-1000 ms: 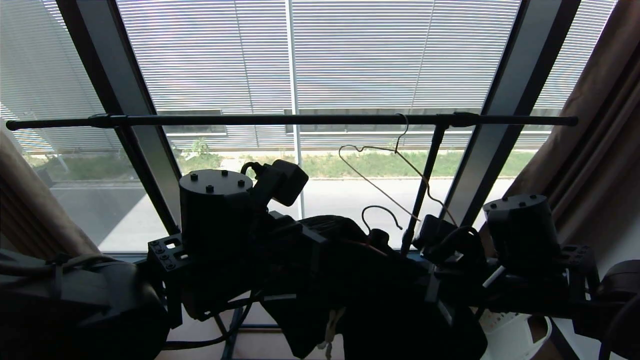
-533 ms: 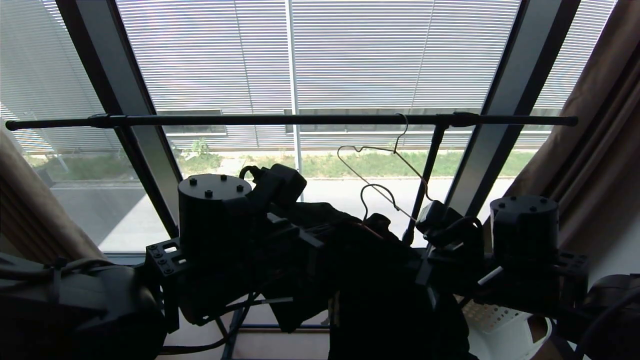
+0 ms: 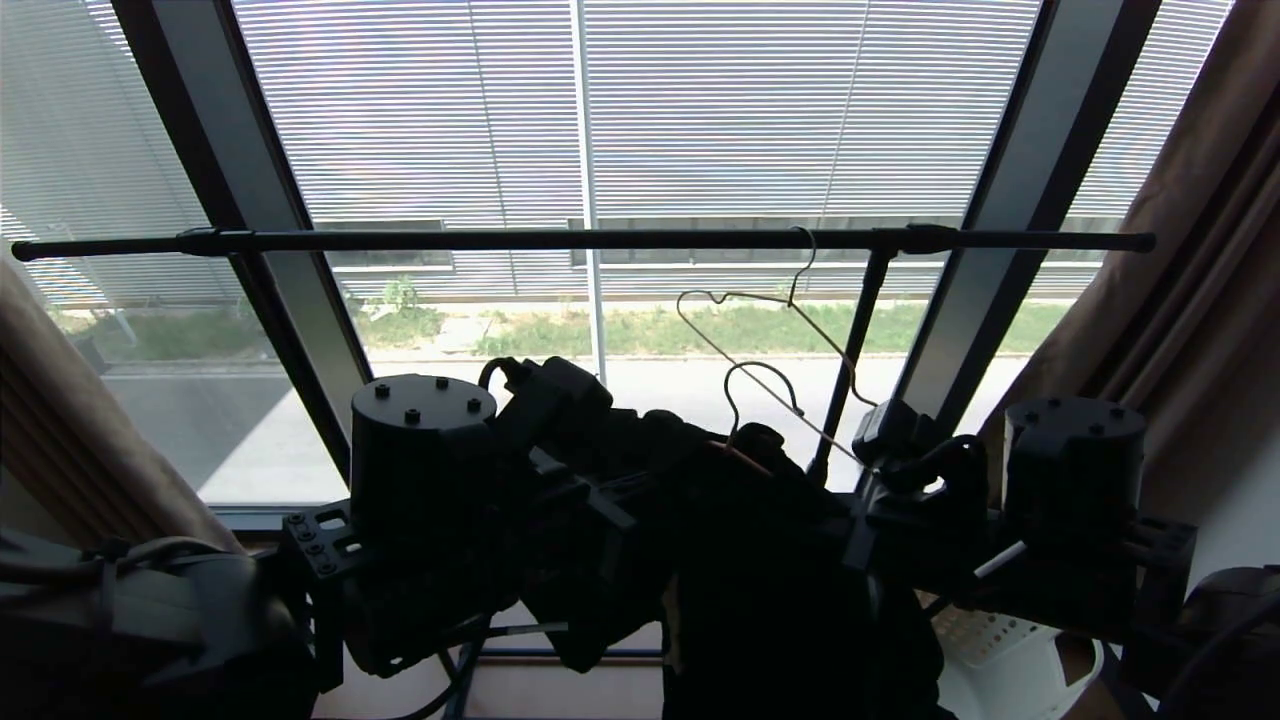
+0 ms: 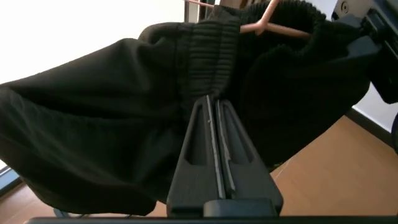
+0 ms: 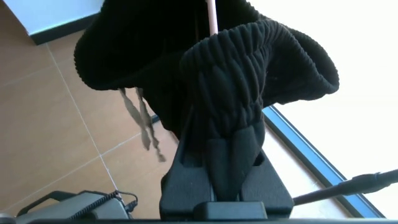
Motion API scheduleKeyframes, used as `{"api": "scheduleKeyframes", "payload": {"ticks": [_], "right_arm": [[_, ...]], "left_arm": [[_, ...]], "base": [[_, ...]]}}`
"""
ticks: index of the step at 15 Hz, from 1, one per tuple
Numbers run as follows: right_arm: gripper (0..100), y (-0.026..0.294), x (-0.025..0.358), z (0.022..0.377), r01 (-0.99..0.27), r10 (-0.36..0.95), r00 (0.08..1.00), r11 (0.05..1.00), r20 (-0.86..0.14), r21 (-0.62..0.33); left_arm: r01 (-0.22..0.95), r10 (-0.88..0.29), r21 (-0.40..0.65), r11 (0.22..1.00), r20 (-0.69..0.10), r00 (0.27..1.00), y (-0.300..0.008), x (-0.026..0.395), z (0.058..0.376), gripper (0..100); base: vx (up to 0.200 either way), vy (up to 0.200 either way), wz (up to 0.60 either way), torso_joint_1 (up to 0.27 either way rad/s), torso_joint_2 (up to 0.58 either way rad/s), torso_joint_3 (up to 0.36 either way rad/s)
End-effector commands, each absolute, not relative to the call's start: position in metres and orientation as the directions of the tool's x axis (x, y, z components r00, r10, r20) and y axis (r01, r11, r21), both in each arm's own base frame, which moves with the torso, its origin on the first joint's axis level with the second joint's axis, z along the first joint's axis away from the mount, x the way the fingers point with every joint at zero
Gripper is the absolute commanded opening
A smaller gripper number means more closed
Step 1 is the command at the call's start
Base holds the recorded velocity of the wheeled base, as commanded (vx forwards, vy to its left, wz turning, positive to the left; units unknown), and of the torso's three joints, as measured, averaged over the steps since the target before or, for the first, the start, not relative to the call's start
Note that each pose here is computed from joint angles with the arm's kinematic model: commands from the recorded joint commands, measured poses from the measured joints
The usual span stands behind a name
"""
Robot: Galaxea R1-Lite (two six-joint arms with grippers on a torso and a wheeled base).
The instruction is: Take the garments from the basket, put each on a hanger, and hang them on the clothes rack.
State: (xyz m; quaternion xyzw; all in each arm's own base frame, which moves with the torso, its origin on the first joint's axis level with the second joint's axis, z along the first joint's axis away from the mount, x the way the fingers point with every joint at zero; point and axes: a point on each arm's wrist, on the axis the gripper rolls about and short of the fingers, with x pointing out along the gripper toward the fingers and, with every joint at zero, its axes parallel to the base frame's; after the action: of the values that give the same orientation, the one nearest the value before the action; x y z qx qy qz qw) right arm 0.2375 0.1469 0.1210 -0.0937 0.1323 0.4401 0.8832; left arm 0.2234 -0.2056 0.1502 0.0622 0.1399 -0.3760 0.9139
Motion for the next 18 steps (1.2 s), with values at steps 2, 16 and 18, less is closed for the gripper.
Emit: {"api": "scheduleKeyframes", "payload": {"ticks": [2,16,18], "right_arm": [[0,0.147,0.234,0.122,-0.807,0.769,0.572,0.589,-0.285,-0.028],[0,0.144,0.221,0.120,-0.838,0.810,0.537,0.544,-0.236,-0.038],[0,0.144,0.222,0.118,-0.838,0.809,0.536,0.545,-0.242,-0.034]], "left_arm": [[0.708,-0.672,0.009,0.706,-0.306,0.674,-0.206,0.223,0.149,0],[0.723,-0.678,0.040,0.690,-0.313,0.665,-0.210,0.222,0.147,100],[0.721,-0.681,0.042,0.692,-0.294,0.670,-0.210,0.222,0.152,100]], "base": [[0.000,0.000,0.00,0.000,0.00,0.000],[0.000,0.000,0.00,0.000,0.00,0.000],[0.000,0.000,0.00,0.000,0.00,0.000]]}}
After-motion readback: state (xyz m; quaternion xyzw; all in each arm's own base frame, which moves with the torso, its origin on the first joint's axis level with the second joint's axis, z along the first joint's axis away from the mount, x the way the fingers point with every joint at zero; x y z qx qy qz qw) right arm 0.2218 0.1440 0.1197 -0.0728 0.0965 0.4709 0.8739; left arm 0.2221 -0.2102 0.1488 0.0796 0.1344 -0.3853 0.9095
